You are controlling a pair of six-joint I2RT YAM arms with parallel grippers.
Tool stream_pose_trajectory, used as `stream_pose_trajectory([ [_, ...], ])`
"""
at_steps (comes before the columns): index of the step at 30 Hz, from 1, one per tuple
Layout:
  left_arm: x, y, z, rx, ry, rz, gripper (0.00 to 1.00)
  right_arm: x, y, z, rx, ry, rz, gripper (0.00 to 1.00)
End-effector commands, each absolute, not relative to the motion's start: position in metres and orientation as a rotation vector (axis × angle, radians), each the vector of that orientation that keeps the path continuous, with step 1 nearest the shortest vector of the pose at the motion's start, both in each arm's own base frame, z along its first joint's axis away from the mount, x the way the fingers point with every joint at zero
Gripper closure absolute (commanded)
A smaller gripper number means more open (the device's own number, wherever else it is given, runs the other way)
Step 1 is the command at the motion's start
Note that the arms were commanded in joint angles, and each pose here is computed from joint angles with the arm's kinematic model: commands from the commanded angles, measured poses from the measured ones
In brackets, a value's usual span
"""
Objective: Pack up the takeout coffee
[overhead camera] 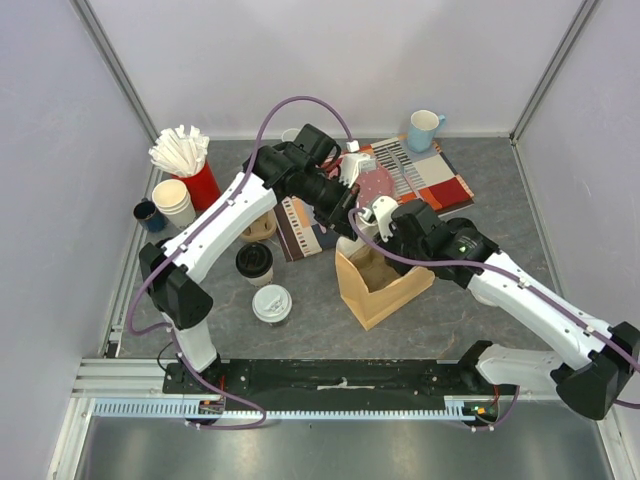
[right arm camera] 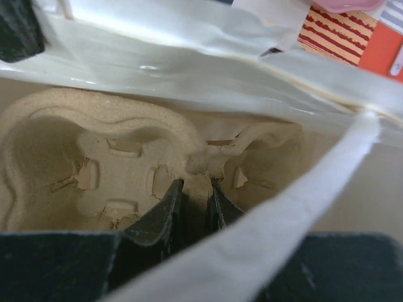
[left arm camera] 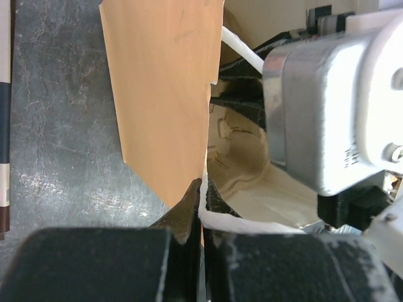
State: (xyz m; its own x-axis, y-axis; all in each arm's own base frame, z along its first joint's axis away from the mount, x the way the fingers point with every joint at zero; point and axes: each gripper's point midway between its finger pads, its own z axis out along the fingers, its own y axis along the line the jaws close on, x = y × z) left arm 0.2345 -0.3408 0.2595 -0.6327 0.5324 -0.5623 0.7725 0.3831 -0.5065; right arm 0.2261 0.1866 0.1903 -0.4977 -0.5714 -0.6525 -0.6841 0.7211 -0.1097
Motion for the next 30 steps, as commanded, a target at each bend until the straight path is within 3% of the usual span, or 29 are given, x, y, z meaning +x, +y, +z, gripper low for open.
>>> stream_pose_trajectory([
  [1, 0.253, -0.349, 0.279, 1.070, 2.262, -1.121, 0.98, 0.234, 0.218, 0.186, -0.920, 2.200, 0.325, 1.00],
  [8, 0.257, -0.355, 0.279, 1.071, 2.244, -1.140, 0.98, 0.220, 0.195, 0.133, -0.854, 2.424, 0.147, 1.00],
  [17, 0.264, -0.355, 0.297, 1.068, 2.180, -1.103, 0.98, 0.210, 0.184, 0.119, -0.804, 2.521, 0.012, 1.00],
  [30, 0.311, -0.333, 0.302, 1.017, 2.117, -0.823, 0.98, 0.204, 0.208, 0.076, -0.593, 2.590, 0.063, 1.00],
])
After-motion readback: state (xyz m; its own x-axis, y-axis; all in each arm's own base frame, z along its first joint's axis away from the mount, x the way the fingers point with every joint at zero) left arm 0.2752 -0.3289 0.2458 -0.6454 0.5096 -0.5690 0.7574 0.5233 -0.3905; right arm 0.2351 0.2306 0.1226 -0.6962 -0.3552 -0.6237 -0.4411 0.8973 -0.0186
